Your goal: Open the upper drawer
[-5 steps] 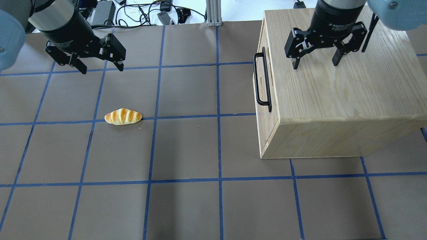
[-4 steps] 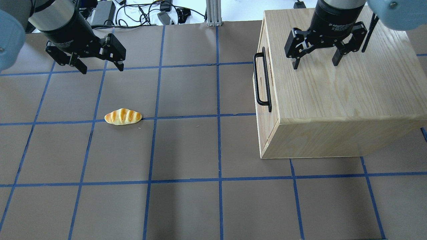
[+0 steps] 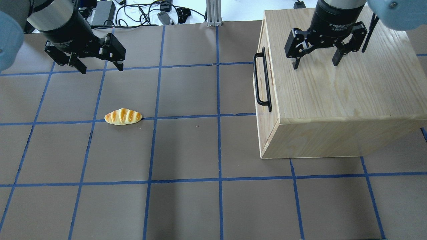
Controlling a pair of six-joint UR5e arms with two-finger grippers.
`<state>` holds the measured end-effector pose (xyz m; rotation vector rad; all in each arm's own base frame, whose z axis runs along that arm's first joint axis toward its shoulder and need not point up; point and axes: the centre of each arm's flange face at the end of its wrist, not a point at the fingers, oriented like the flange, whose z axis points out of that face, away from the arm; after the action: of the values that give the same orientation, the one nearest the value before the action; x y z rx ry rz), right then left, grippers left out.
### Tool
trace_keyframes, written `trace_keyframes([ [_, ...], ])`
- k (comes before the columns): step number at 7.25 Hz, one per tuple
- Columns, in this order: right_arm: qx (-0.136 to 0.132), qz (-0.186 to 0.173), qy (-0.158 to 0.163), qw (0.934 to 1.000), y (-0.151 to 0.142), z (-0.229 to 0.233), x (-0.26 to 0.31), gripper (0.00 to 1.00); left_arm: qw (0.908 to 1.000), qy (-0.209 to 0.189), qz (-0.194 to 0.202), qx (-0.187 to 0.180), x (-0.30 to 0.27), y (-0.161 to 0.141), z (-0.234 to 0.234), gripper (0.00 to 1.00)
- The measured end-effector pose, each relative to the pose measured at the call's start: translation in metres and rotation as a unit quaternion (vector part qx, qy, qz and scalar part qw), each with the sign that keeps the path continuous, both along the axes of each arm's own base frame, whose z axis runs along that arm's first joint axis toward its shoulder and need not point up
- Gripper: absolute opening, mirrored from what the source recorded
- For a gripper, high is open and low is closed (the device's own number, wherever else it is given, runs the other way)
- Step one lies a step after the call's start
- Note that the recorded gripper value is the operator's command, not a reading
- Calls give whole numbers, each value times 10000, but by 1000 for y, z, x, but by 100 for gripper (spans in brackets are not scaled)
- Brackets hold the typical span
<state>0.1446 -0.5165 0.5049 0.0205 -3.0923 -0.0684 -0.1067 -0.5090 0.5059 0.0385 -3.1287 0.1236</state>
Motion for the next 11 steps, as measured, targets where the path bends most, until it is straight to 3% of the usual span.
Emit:
trace_keyframes([
  [11, 5, 5, 0, 10000, 0, 0, 0, 100, 9999, 45, 26, 120, 3, 1, -1, 100],
])
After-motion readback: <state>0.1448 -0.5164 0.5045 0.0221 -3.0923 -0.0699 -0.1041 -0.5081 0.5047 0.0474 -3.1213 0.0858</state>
